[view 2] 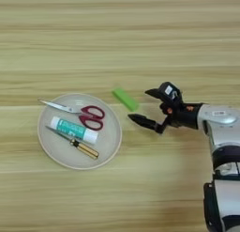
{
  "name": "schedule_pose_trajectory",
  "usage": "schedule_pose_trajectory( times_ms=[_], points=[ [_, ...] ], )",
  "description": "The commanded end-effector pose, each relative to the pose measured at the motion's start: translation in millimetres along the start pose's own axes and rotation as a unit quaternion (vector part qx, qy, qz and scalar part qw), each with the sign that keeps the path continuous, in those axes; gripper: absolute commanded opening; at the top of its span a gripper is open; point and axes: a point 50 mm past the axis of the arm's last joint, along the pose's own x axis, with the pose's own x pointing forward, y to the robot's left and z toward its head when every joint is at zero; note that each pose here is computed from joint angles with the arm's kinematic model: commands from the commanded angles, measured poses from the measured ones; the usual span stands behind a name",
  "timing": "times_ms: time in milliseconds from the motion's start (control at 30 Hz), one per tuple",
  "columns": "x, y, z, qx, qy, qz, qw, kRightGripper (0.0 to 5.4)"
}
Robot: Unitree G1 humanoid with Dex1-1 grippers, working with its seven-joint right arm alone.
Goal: Move the objects on the table
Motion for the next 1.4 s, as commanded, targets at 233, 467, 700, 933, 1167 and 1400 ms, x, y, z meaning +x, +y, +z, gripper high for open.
schedule_pose_trajectory(
  times_ms=[233, 467, 700, 933, 1167, 1400],
  points=[
    [2.5, -21.0, 32.6, -0.023, -0.038, -0.05, 0.9978, 5.38],
    [16.5, -13.0, 22.8, -0.006, -0.019, -0.042, 0.9989, 5.38],
    [29.6, -10.8, 18.6, 0.02, -0.005, -0.066, 0.9976, 5.38],
    [36.3, -15.1, 15.5, 0.052, 0.011, -0.124, 0.9909, 5.38],
    [41.1, -10.8, 9.6, 0.075, 0.023, -0.12, 0.9896, 5.06],
    [42.8, -7.5, 5.1, 0.087, 0.03, -0.114, 0.9892, 4.34]
  ],
)
